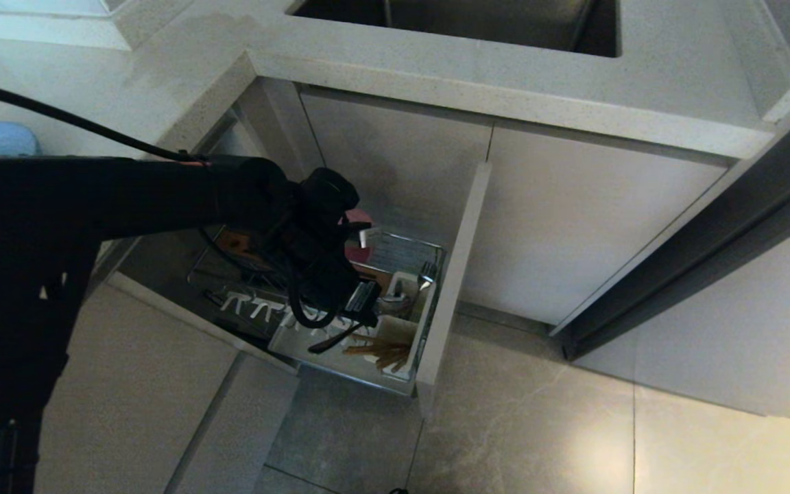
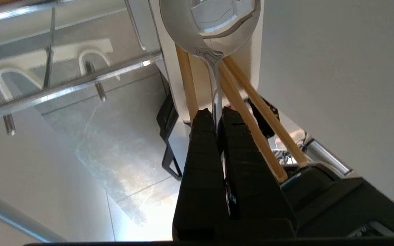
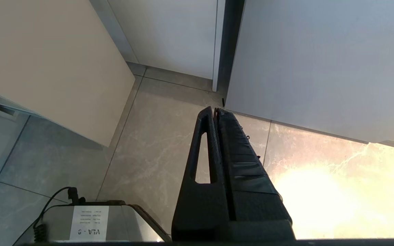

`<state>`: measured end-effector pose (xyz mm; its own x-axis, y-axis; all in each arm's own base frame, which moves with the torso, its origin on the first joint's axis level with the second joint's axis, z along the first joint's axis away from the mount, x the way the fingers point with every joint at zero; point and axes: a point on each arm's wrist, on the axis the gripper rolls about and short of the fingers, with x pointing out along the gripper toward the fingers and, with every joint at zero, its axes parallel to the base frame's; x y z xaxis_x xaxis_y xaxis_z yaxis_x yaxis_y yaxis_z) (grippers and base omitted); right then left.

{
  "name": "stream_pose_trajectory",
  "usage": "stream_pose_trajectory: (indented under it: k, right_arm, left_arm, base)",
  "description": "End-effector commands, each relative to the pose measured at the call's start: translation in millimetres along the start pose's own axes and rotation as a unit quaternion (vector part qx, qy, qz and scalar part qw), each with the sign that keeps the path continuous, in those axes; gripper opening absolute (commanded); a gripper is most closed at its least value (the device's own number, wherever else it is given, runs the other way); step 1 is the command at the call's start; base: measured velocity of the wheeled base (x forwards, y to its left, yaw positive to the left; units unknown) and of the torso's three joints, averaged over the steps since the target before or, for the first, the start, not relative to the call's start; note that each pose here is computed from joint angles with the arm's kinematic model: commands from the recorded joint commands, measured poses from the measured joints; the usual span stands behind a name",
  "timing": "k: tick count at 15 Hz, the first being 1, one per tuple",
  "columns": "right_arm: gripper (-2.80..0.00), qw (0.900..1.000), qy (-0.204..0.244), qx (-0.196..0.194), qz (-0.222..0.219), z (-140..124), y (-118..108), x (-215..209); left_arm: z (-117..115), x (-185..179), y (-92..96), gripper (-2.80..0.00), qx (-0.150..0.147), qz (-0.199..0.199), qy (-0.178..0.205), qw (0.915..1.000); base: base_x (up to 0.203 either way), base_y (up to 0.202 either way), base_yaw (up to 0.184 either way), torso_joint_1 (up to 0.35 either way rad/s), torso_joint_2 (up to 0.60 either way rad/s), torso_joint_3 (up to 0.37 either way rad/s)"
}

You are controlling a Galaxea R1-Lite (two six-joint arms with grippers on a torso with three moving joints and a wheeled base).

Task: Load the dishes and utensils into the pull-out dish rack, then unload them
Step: Pick up the spoon and place it in the cupboard

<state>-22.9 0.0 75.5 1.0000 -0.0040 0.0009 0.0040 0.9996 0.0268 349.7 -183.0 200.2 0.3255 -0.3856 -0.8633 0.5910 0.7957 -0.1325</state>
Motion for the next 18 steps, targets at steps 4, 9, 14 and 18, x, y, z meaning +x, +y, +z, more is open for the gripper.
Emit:
stream_pose_trajectory:
  k: [4,9,14,18]
  right_arm:
    - [-2.8,1.0,0.0,0.0,0.0,0.0,0.0,-0.1]
    - [-2.8,1.0,0.0,0.0,0.0,0.0,0.0,-0.1]
    - [-2.8,1.0,0.0,0.0,0.0,0.0,0.0,-0.1]
    - [-2.8,1.0,0.0,0.0,0.0,0.0,0.0,-0.1]
  left_arm:
    - [3.7,9.6,1.6,-2.8,0.0,0.0,-0.003,1.0]
    - [2.9,8.8,1.8,-2.8,-0.003,-0.002,0.0,1.0]
    - [1.9,9.2,1.2,-2.8,-0.003,-0.003,0.004,1.0]
    - [2.2,8.9,1.2,-2.8,-0.003,-0.003,0.004,1.0]
  base:
    - [0.0,0.0,0.0,0.0,0.0,0.0]
    - [0.0,0.0,0.0,0.0,0.0,0.0]
    - [0.0,0.0,0.0,0.0,0.0,0.0]
    - [0.0,0.0,0.0,0.0,0.0,0.0]
